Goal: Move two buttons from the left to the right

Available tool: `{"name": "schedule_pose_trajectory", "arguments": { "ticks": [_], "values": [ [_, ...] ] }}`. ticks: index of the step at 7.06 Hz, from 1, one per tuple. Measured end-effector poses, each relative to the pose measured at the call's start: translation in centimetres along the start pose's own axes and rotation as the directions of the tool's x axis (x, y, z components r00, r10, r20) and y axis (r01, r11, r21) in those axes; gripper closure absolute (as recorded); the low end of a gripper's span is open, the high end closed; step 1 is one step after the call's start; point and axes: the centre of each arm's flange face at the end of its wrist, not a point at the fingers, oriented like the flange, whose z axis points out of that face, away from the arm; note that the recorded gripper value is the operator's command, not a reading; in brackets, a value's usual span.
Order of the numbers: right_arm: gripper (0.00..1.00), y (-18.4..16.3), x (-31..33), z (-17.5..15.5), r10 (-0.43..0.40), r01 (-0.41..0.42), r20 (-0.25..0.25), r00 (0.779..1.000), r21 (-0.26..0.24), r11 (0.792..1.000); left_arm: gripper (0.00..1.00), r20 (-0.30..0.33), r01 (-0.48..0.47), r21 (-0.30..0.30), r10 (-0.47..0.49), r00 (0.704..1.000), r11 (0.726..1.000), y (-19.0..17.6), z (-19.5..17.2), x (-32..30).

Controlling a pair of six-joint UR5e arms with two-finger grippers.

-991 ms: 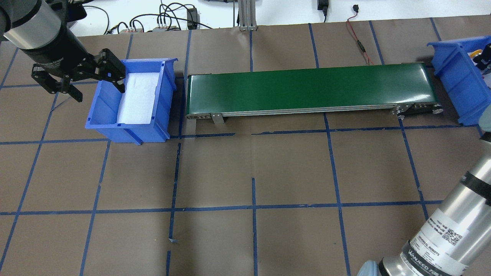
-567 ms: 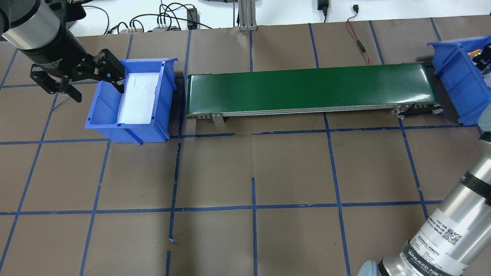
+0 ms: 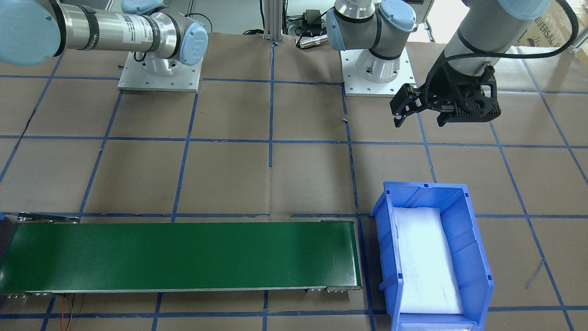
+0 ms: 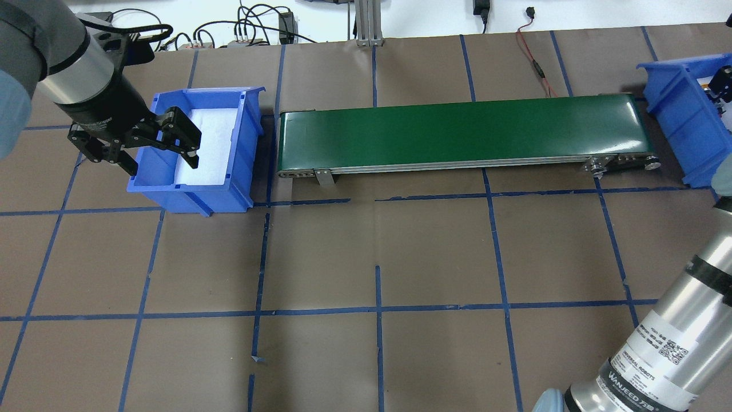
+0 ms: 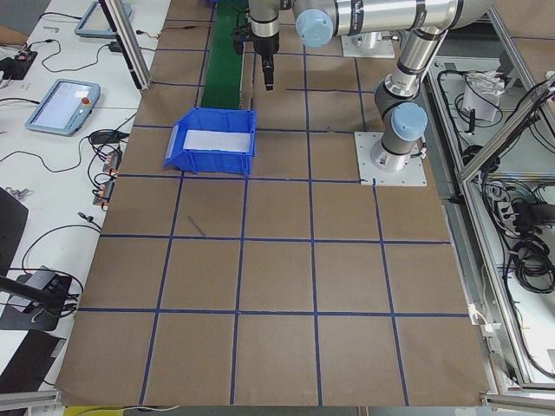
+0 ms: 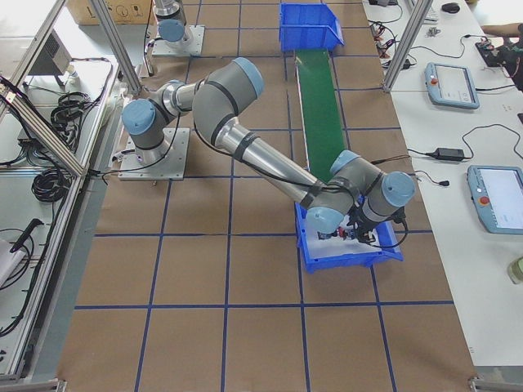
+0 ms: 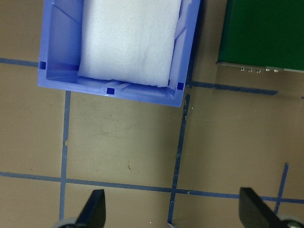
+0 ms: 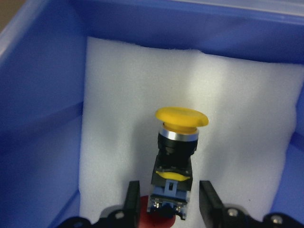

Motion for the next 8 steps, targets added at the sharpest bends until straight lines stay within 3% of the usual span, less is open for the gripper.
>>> {"name": "schedule_pose_trajectory", "arguments": {
  "ticks": [1, 4, 6, 8],
  "values": [
    [0.12, 0.1, -0.3, -0.7, -0.002, 0.002, 0.004, 1.000, 0.004, 1.000, 0.00, -0.004, -0.008, 0.019, 0.008, 1.000, 1.000, 0.0, -0.7, 0.1],
    [0.07, -0.5, -4.3, -6.5, -0.040, 0.040, 0.006, 0.999, 0.035, 0.999, 0.00, -0.002, -0.016, 0.102, 0.017, 1.000, 0.995, 1.7, -4.9, 0.5],
    [0.07, -3.3, -11.1, -10.3, -0.093, 0.093, -0.005, 0.996, 0.044, 0.995, 0.00, 0.003, -0.021, 0.098, 0.021, 1.000, 0.995, 2.6, -5.2, 0.7],
    [0.07, -5.0, -19.4, -13.7, -0.089, 0.089, 0.003, 0.996, 0.029, 0.996, 0.00, 0.002, -0.022, 0.072, 0.022, 1.000, 0.997, 2.6, -4.2, 0.7]
  ]
}}
